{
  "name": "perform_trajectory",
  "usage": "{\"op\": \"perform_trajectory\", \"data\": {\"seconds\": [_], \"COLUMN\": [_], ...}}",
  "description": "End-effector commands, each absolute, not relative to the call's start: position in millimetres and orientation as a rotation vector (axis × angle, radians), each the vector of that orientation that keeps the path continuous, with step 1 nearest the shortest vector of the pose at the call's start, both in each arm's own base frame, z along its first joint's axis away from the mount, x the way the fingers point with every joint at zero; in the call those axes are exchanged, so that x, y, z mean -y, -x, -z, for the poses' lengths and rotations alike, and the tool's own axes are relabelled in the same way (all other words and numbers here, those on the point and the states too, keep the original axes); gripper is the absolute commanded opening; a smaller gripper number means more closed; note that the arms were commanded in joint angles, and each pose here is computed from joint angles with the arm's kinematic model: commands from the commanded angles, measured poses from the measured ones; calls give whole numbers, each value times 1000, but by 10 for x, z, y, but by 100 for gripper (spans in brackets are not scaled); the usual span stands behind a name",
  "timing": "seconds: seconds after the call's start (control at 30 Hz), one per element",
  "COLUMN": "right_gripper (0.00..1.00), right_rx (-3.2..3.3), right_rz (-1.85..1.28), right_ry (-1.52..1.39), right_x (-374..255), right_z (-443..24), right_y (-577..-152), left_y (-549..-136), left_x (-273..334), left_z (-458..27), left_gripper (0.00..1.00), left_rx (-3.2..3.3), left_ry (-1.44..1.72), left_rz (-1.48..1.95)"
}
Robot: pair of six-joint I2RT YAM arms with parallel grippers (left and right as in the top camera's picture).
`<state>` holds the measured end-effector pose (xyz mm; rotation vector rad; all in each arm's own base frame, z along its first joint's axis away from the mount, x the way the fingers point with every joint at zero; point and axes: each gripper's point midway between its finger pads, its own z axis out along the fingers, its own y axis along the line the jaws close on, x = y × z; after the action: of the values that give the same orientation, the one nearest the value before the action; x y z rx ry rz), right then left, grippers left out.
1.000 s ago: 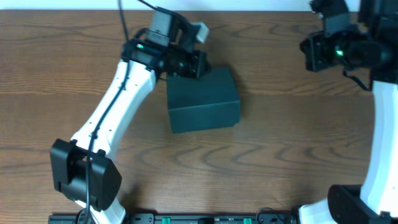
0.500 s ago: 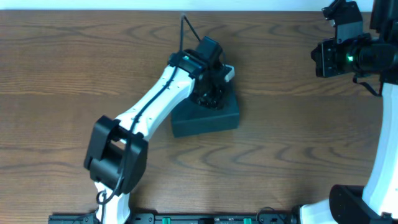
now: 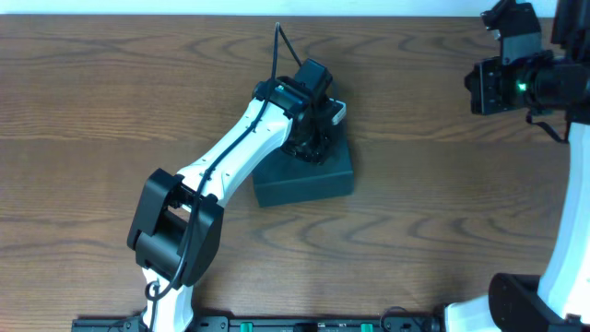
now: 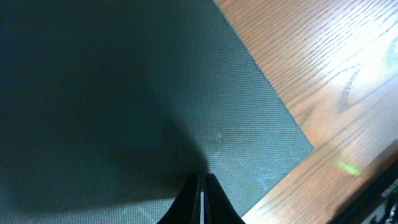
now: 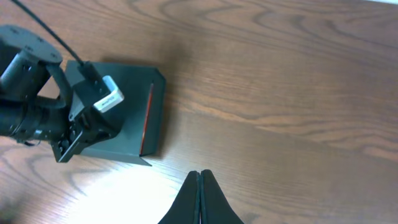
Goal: Pack container
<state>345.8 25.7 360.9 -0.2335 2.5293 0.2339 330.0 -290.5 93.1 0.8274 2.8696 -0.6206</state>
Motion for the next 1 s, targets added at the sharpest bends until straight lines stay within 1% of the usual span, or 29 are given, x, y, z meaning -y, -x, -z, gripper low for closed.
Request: {"op": "perform_trajectory", "data": {"seconds": [0.0, 0.23, 0.4, 0.53, 0.67, 0.73, 0.8, 0.9, 0.97], "right_gripper": [2, 2, 2, 1, 2, 2, 2, 1, 2], "right_rx": [-2537, -2574, -2564, -2566, -2640, -2724, -2777, -2724, -2662], "right_rz": [-225, -226, -203, -217, -274, -384, -564, -961, -1169], "right_ry": [178, 148, 80, 75, 70, 73, 95, 166, 155], "right_x": [-178, -117, 52, 39, -8, -107, -284, -675, -860], "right_z": [-3617, -3570, -3637, -3670, -3447, -3127, -2823, -2533, -2374], "right_y": [-3444, -3368, -3263, -3155, -3139, -3134, -3120, -3101, -3105], "left_y": [-3266, -3277, -3199, -3181, -3185, -3188, -3188, -3193, -3195], "left_x": [2723, 2735, 2717, 2722, 2676, 2674, 2674, 2672, 2673], "left_z": [-629, -609, -524, -487, -456, -455, -456, -456, -456], "left_gripper": [6, 6, 6, 6, 6, 6, 6, 6, 6], "left_rx": [-2929, -2918, -2919, -2914, -2921, -2920, -2920, -2919, -2919], "left_ry": [-846, -849, -911, -929, -927, -926, -926, -925, -924], "left_rz": [472, 474, 464, 457, 419, 417, 417, 417, 418]}}
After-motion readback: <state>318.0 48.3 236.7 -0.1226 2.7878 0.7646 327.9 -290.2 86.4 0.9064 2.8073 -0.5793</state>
